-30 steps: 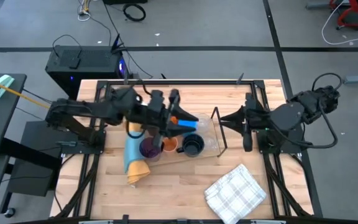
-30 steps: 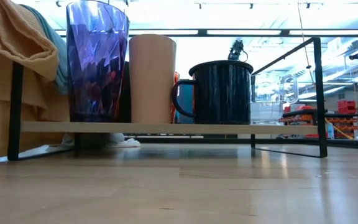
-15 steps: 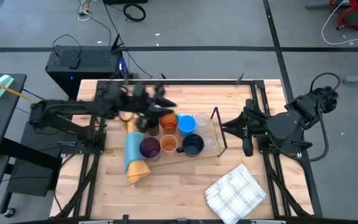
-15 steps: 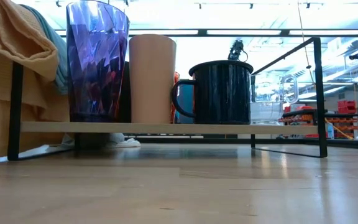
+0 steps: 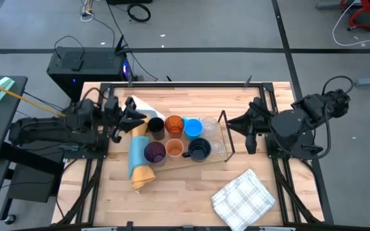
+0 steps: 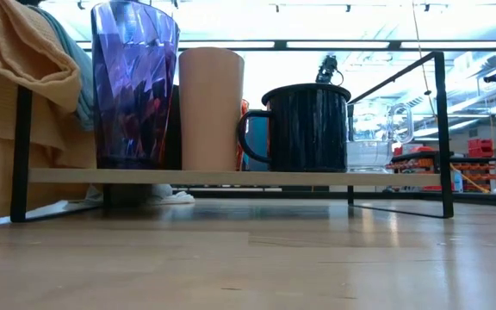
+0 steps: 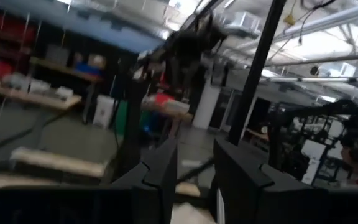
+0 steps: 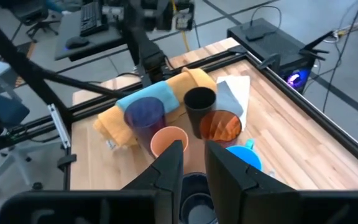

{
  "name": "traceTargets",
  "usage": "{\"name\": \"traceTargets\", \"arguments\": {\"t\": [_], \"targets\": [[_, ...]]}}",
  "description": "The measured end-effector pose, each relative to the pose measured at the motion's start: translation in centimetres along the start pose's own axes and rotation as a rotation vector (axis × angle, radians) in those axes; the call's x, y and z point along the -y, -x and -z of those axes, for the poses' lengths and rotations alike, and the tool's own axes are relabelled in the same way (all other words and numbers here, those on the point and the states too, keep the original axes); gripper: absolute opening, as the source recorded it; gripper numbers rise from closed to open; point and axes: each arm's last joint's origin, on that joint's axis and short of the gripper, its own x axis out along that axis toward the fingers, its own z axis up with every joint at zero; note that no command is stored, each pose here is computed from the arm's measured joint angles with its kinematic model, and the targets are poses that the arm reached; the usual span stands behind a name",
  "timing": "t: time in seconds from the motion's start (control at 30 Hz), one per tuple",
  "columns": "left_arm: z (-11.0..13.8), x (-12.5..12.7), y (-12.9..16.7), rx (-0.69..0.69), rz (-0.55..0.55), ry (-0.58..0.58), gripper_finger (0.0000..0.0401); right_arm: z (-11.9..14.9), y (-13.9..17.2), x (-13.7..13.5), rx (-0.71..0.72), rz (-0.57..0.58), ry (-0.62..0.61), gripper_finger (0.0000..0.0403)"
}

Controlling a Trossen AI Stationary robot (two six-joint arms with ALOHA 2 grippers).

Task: Stack small to large cups/mugs on shelf
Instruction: Return to Home Position

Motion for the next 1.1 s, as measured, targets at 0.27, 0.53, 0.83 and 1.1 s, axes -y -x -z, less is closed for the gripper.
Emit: {"name": "traceTargets", "arguments": {"t": [0.27, 0.53, 0.83, 1.1], "targets": [[3.6, -0.4, 3.3, -0.028, -0.041, 0.073, 0.011, -0.4, -0.5, 0.7, 0.009, 0.039, -0.056, 0.0074], [5.9, -0.3, 4.4, -0.031, -0.116, 0.057, 0.0109, -0.7, -0.9, 1.3, 0.017, 0.071, -0.08, 0.0074], [8.9, -0.6, 5.1, -0.137, -0.131, 0.088, 0.0109, -0.9, -1.0, 1.5, 0.017, 0.078, -0.1, 0.0074], [9.1, -0.6, 6.3, -0.045, -0.114, 0.068, 0.0109, -0.9, -1.0, 1.5, 0.018, 0.077, -0.145, 0.0074]]}}
